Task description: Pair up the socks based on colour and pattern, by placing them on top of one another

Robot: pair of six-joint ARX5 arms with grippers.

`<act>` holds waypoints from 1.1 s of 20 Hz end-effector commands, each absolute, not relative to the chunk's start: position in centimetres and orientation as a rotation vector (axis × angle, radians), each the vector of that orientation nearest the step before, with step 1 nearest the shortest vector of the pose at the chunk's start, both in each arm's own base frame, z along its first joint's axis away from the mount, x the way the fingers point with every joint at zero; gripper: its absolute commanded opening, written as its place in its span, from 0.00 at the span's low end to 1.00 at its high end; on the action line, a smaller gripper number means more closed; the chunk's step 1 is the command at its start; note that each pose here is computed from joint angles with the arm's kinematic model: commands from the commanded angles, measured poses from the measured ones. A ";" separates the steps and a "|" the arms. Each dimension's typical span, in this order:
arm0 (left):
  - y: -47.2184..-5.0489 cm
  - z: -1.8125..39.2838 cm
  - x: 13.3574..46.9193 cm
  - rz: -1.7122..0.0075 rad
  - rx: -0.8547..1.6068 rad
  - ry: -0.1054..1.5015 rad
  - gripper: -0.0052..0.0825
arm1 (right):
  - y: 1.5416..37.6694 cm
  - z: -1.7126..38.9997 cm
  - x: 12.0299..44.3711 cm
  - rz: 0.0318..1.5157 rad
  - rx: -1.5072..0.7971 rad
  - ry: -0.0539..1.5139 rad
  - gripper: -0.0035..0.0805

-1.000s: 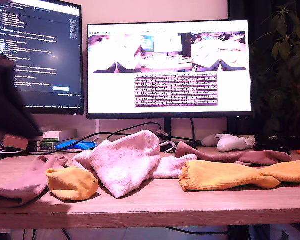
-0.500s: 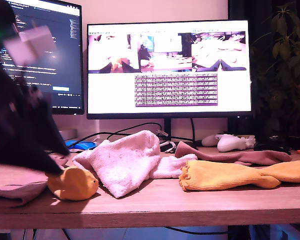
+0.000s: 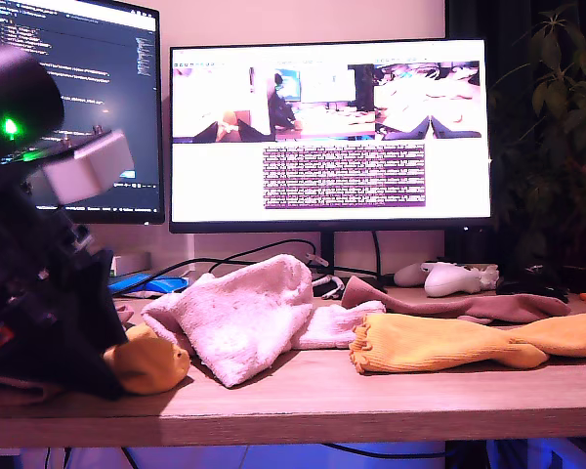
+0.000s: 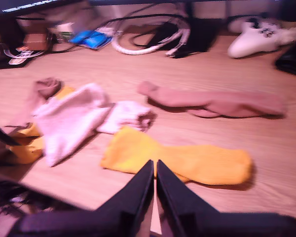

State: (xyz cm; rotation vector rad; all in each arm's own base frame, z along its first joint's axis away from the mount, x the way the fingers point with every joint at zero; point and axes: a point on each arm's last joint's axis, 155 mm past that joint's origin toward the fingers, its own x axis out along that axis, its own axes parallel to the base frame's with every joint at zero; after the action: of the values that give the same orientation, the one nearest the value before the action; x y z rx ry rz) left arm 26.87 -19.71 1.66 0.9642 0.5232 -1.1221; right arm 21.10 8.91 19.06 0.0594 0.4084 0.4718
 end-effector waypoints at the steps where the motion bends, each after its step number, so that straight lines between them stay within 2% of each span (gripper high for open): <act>1: -19.6 2.1 27.4 -1.100 0.976 0.521 0.04 | 9.2 18.5 21.2 0.490 0.065 0.417 0.03; 6: -20.2 5.9 28.7 -1.044 0.886 0.523 0.04 | 9.5 18.3 21.1 0.507 0.071 0.430 0.03; 9: -20.4 7.8 28.4 -1.054 0.891 0.528 0.04 | 10.8 18.6 21.2 0.577 0.082 0.428 0.06; 14: -20.4 10.9 27.6 -1.093 0.884 0.593 0.04 | 13.6 19.5 21.7 0.732 0.039 0.384 0.21; 17: -20.3 14.0 30.0 -1.001 0.930 0.538 0.04 | 14.8 18.2 22.3 0.777 0.028 0.439 0.22; 19: -19.6 16.4 32.3 -0.888 0.974 0.491 0.04 | 15.7 17.7 22.5 0.808 0.026 0.475 0.27; 22: -19.8 19.7 34.5 -0.798 0.987 0.401 0.04 | 17.4 18.9 23.2 0.864 -0.013 0.428 0.30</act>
State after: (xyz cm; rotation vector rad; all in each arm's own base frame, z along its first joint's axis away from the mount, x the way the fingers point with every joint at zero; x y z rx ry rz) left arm 34.34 -19.61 18.94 0.9923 0.4229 -0.8077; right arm 22.92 16.87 16.92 0.0238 0.4991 0.8410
